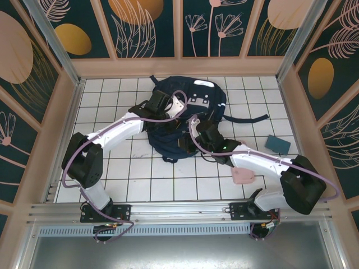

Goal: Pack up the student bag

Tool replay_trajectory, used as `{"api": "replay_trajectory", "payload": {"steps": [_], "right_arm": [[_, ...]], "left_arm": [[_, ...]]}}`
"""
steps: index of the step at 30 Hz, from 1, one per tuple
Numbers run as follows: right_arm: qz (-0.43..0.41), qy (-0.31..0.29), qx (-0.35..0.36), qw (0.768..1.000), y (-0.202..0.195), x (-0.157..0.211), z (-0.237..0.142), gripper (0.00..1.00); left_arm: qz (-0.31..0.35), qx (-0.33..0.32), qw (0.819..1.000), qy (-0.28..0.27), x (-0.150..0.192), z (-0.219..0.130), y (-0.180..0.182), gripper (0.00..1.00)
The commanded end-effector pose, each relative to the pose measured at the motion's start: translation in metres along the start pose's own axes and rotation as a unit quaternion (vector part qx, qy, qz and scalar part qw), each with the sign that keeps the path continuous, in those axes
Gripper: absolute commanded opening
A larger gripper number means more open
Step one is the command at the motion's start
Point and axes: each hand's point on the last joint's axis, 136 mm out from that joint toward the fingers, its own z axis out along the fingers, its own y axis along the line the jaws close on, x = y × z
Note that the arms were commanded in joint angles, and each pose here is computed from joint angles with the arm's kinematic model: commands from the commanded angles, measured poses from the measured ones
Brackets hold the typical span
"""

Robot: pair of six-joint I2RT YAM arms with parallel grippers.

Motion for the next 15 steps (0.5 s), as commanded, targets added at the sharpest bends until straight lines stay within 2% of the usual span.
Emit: {"api": "replay_trajectory", "payload": {"steps": [1, 6, 11, 15], "right_arm": [[0.058, -0.035, -0.032, 0.997, 0.001, -0.015, -0.03, 0.38], [0.179, -0.077, 0.004, 0.981, -0.049, -0.032, -0.07, 0.46], [0.272, -0.106, 0.027, 0.956, -0.068, -0.056, -0.092, 0.55], [0.323, -0.1, 0.029, 0.941, -0.073, -0.075, -0.093, 0.57]], "left_arm": [[0.007, 0.004, 0.987, -0.161, -0.085, -0.046, -0.006, 0.0], [0.01, 0.012, 0.984, -0.176, -0.078, -0.049, -0.009, 0.0], [0.016, 0.014, 0.983, -0.182, -0.074, -0.049, -0.011, 0.0], [0.025, 0.012, 0.984, -0.176, -0.067, -0.046, -0.011, 0.0]]}}
